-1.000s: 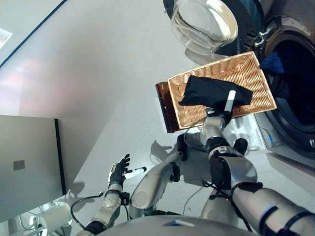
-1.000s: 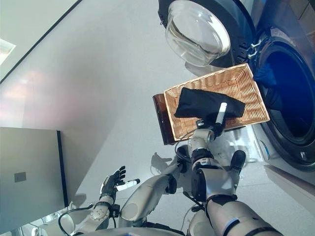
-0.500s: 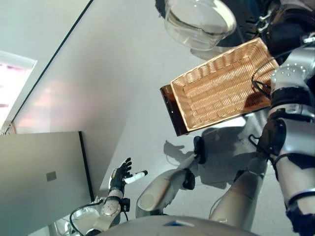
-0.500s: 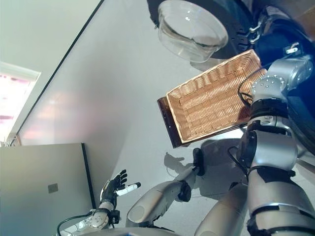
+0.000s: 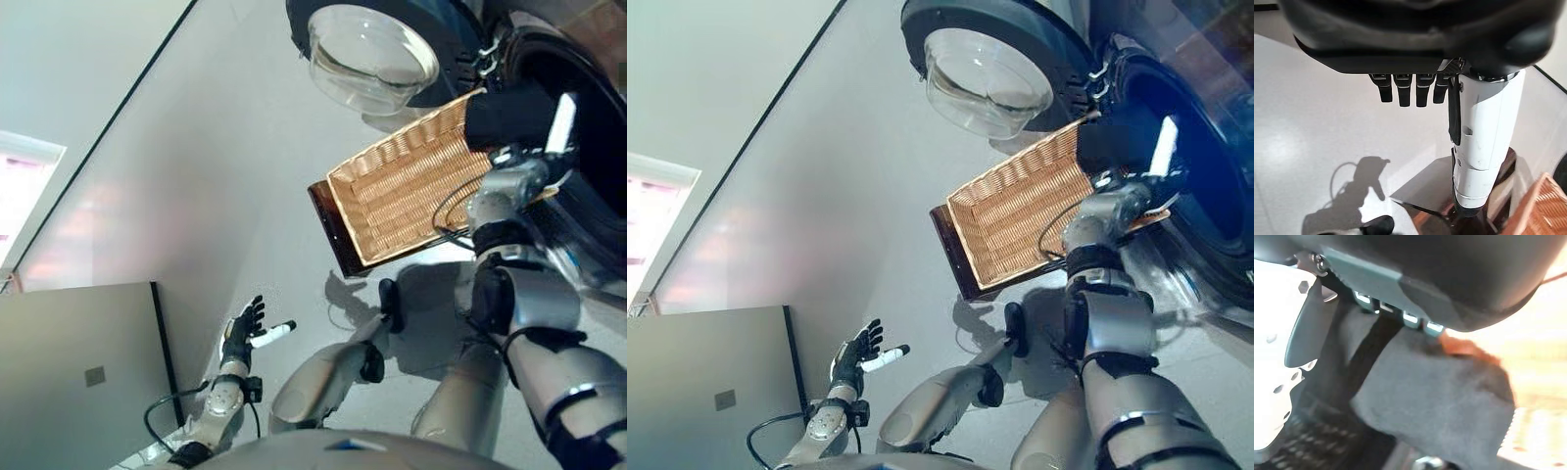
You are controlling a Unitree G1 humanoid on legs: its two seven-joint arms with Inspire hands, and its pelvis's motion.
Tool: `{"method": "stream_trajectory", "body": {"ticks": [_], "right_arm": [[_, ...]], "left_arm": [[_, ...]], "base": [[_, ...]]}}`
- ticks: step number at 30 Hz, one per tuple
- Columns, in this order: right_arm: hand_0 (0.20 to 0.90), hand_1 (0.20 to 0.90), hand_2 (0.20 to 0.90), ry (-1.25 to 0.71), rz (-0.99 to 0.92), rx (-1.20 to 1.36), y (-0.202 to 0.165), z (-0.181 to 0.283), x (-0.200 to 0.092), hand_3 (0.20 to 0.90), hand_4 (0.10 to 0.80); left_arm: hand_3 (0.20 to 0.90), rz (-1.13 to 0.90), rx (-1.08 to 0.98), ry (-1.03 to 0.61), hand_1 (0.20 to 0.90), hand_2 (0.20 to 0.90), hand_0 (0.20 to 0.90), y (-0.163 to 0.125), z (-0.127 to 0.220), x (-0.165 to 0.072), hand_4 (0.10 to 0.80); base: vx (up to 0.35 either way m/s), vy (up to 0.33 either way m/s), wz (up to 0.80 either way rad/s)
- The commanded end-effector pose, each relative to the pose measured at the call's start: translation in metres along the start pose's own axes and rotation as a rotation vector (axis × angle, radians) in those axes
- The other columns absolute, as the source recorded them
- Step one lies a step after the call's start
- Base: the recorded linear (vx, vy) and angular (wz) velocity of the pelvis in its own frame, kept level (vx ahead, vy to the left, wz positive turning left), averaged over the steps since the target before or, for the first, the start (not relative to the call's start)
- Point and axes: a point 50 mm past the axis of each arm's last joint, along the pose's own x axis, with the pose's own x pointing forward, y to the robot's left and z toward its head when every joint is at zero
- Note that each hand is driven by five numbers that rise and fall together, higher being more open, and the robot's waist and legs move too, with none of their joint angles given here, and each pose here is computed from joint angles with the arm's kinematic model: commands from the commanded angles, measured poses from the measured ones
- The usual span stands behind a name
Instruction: Pick up the clothes and place them into the washing machine
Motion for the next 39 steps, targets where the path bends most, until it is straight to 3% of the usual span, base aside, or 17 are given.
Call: {"method": "stream_trajectory", "body": {"ticks": [1,12,16,17,18,20,23,24,25,30,31,33,35,36,37,39], "right_arm": [[0.900,0.900,0.900,-0.001,0.183,-0.021,0.037,-0.007,-0.013,0.900,0.800],[0.900,0.900,0.900,-0.040,0.164,0.003,0.044,0.010,-0.007,0.900,0.800],[0.900,0.900,0.900,-0.133,0.171,-0.024,0.059,0.043,0.003,0.900,0.800],[0.549,0.549,0.549,-0.185,0.219,-0.014,0.078,0.063,0.003,0.549,0.549],[0.900,0.900,0.900,-0.186,0.219,-0.014,0.078,0.063,0.003,0.900,0.800],[0.900,0.900,0.900,-0.310,0.349,0.007,0.116,0.104,-0.006,0.900,0.800],[0.900,0.900,0.900,-0.539,0.575,0.133,0.179,0.179,-0.047,0.900,0.800],[0.900,0.900,0.900,-0.632,0.763,0.254,0.204,0.209,-0.082,0.900,0.800],[0.900,0.900,0.900,-0.645,0.792,0.271,0.203,0.208,-0.087,0.900,0.800],[0.900,0.900,0.900,-0.545,0.619,0.250,0.169,0.170,-0.054,0.900,0.800],[0.900,0.900,0.900,-0.443,0.509,0.118,0.144,0.139,-0.029,0.900,0.800],[0.900,0.900,0.900,-0.367,0.445,0.065,0.122,0.118,-0.014,0.900,0.800],[0.900,0.900,0.900,-0.226,0.318,0.020,0.081,0.077,0.002,0.900,0.800],[0.900,0.900,0.900,-0.105,0.146,-0.036,0.029,0.038,0.011,0.900,0.800],[0.900,0.900,0.900,-0.102,0.147,-0.034,0.028,0.037,0.011,0.900,0.800],[0.900,0.900,0.900,0.003,0.017,-0.117,-0.018,0.006,0.010,0.900,0.800]], "left_arm": [[0.900,0.083,0.030,0.023,0.900,0.900,0.900,0.021,-0.005,0.001,0.800],[0.900,0.099,0.048,0.018,0.900,0.900,0.900,0.029,-0.007,-0.002,0.800],[0.900,0.101,0.054,0.021,0.900,0.900,0.900,0.035,-0.010,-0.006,0.800],[0.900,0.099,0.053,0.008,0.900,0.900,0.900,0.036,-0.007,-0.006,0.800],[0.900,0.098,0.053,0.007,0.900,0.900,0.900,0.036,-0.007,-0.005,0.800],[0.900,0.097,0.046,-0.030,0.900,0.900,0.900,0.042,0.000,-0.005,0.800],[0.900,0.117,0.047,-0.036,0.900,0.900,0.900,0.053,0.000,-0.008,0.800],[0.900,0.131,0.044,-0.021,0.900,0.900,0.900,0.057,-0.004,-0.011,0.800],[0.900,0.136,0.038,-0.017,0.900,0.900,0.900,0.057,-0.005,-0.012,0.800],[0.900,0.132,0.024,-0.026,0.900,0.900,0.900,0.053,-0.002,-0.009,0.800],[0.900,0.125,0.014,-0.034,0.900,0.900,0.900,0.048,0.001,-0.005,0.800],[0.900,0.118,0.006,-0.039,0.900,0.900,0.900,0.044,0.003,-0.003,0.800],[0.900,0.090,0.010,-0.027,0.900,0.900,0.900,0.034,0.001,-0.002,0.800],[0.900,0.066,0.014,-0.019,0.900,0.900,0.900,0.026,0.002,0.000,0.800],[0.900,0.068,0.015,-0.019,0.900,0.900,0.900,0.027,0.002,0.000,0.800],[0.900,0.060,0.031,-0.006,0.900,0.900,0.900,0.024,0.000,0.001,0.800]], "base": [[-0.032,0.002,0.06],[-0.007,0.004,0.03],[0.045,-0.012,0.00],[0.000,0.000,0.00],[0.000,0.000,0.00],[-0.006,-0.017,0.12],[0.034,0.003,0.08],[0.086,0.022,0.03],[0.096,0.024,0.07],[0.040,0.011,-0.05],[-0.005,-0.018,0.03],[0.000,0.000,0.00],[-0.019,-0.011,-0.05],[-0.025,-0.008,-0.04],[0.016,-0.013,-0.03],[-0.042,-0.019,-0.02]]}}
